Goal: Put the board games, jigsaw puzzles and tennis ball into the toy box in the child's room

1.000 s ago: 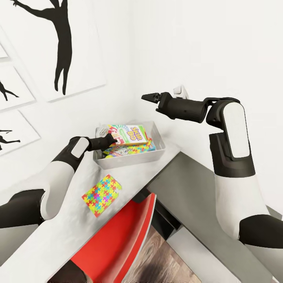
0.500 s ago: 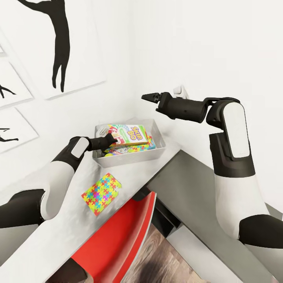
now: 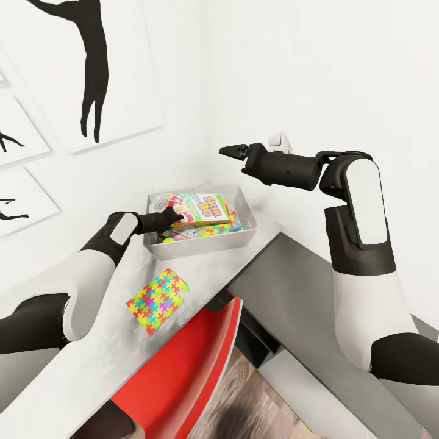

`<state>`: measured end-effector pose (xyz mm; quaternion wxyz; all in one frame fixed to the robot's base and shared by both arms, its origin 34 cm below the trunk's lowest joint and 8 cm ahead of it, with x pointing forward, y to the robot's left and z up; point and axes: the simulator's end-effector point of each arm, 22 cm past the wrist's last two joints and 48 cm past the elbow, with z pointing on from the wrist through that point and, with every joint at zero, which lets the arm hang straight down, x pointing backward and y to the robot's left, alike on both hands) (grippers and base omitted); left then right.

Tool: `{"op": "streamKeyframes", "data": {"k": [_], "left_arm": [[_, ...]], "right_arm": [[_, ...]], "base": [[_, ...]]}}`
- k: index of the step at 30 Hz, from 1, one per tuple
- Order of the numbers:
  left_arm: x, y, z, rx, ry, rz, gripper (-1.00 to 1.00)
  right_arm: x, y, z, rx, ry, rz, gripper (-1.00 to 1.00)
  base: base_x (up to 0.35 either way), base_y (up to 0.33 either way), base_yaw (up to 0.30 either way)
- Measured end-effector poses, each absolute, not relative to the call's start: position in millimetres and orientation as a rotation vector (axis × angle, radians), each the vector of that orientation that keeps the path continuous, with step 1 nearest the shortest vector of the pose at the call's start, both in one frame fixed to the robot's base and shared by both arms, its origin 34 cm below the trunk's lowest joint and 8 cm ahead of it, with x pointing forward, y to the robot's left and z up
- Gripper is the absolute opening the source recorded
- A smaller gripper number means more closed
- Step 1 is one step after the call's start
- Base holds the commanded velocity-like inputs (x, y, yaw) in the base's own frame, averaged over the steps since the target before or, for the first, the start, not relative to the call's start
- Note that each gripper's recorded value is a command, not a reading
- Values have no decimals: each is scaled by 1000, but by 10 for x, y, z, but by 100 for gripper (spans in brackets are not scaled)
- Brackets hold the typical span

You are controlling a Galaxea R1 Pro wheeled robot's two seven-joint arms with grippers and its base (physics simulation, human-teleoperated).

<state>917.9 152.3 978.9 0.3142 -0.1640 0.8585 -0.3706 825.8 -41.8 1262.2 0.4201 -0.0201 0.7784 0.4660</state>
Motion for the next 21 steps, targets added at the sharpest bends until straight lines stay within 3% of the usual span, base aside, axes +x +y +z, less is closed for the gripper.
{"op": "streamKeyframes", "data": {"k": [21], "left_arm": [[9186,1533,9800,-431,2261,-976,100]], "right_arm": [[8257,-410,12624,-50,1950,1170,100]], "base": [[0,0,0]]}}
